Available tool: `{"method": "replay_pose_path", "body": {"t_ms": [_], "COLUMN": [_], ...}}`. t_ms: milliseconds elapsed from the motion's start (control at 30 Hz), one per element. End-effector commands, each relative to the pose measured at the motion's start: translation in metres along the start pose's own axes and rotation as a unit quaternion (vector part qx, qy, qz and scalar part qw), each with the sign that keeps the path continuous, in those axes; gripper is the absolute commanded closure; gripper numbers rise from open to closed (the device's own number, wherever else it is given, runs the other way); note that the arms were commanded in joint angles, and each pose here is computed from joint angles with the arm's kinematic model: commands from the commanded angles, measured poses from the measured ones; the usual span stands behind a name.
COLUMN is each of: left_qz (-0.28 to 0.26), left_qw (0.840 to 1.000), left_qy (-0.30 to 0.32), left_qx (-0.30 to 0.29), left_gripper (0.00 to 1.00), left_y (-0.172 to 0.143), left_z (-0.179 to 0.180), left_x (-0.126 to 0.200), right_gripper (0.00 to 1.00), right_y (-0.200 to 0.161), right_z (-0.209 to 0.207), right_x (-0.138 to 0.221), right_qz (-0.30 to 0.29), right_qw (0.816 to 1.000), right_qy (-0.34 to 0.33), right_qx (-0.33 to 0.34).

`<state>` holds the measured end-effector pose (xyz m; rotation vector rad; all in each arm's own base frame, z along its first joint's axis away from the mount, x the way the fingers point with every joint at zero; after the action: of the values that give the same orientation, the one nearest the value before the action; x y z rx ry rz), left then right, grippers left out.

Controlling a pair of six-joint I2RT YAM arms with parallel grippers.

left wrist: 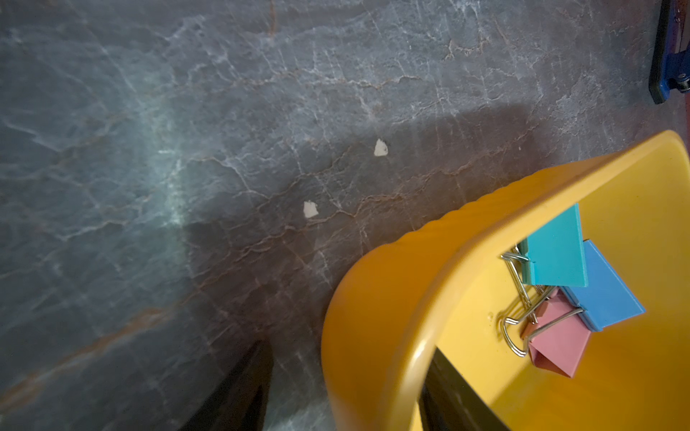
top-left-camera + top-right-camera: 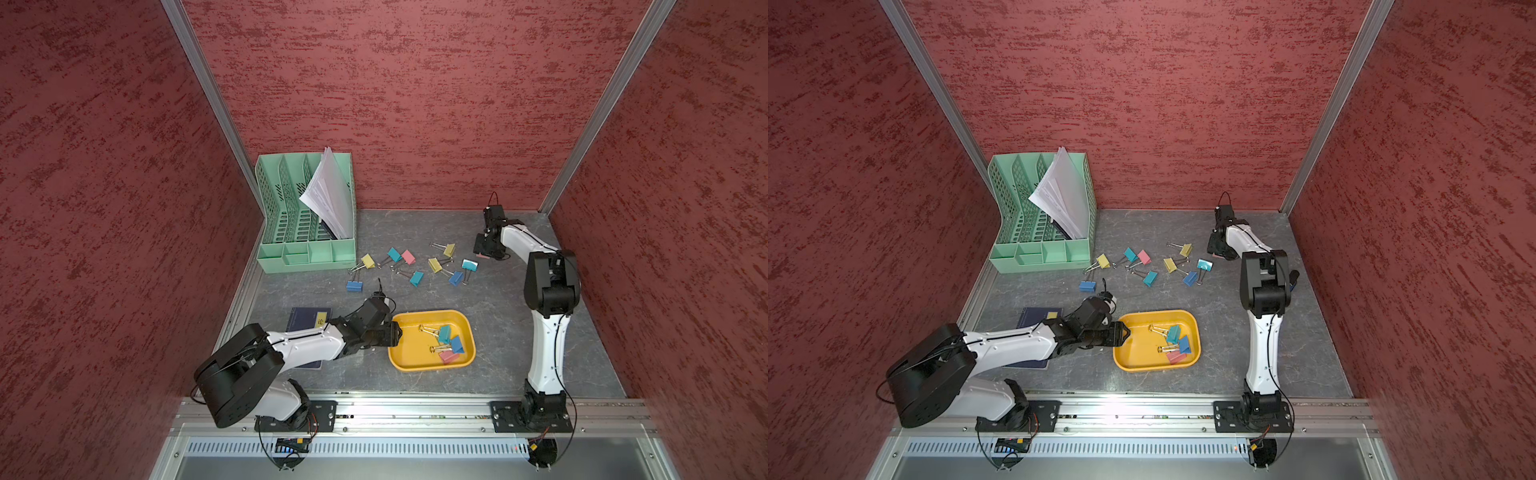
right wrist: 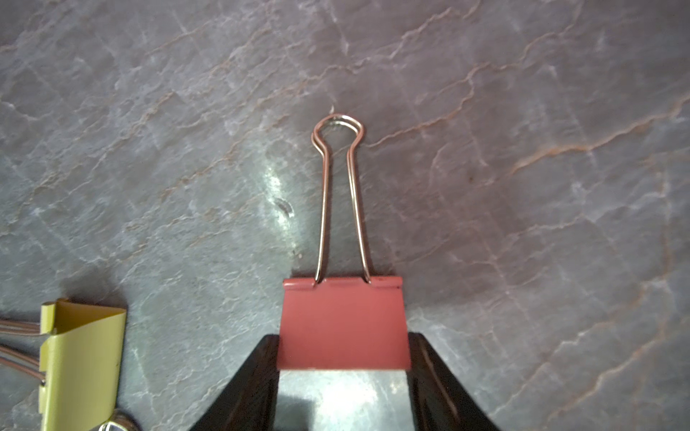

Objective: Put the binder clips in the storage box
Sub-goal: Pick up the binder clip at the center of the board, then place the binder clip in the storage box.

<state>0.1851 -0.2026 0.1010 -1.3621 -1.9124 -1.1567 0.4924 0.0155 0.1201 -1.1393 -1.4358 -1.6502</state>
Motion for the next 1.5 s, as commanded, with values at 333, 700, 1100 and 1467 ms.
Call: {"method": "replay_pose_path", "body": {"t_ms": [333, 700, 1100, 1467], "left_qz": [0.037, 0.037, 0.031, 0.024], "left_qw": [0.998, 0.998, 0.998, 0.999], "left_qy": [0.054, 0.053, 0.048, 0.048], "left_qx": [0.006, 0.004, 0.002, -0.002], "left_gripper": [0.36, 0.36, 0.35, 0.36], "left_y": [-0.015, -0.015, -0.011, -0.007], "left_z": [0.024, 0.023, 0.019, 0.015], "left_x": [-0.006, -0.006, -0.005, -0.003], "right_gripper": [0.55, 0.57, 0.57, 0.58], "right_y": [-0.003, -0.001, -0.146, -0.27], "right_z": [-0.005, -0.002, 0.073, 0.093], "right_x": [0.004, 0.078, 0.195, 0.237], "right_qz": [0.001, -0.072, -0.076, -0.026], "right_qw": [1.0, 0.996, 0.966, 0.95], "right_qy": [0.01, 0.056, 0.207, 0.269], "right_qx": [-0.008, -0.006, 0.133, 0.153]}}
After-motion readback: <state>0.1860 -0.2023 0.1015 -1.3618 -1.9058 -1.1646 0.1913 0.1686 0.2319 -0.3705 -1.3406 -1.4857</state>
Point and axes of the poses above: each gripper's point midway between its finger pads, its own x axis back along the fingers, its own z axis along the line the jaws close on, y = z × x, the point moved 9 cm from there along x, back along the fingers, and after that the axes turned 8 degrees about x, right-handed, at the moved point
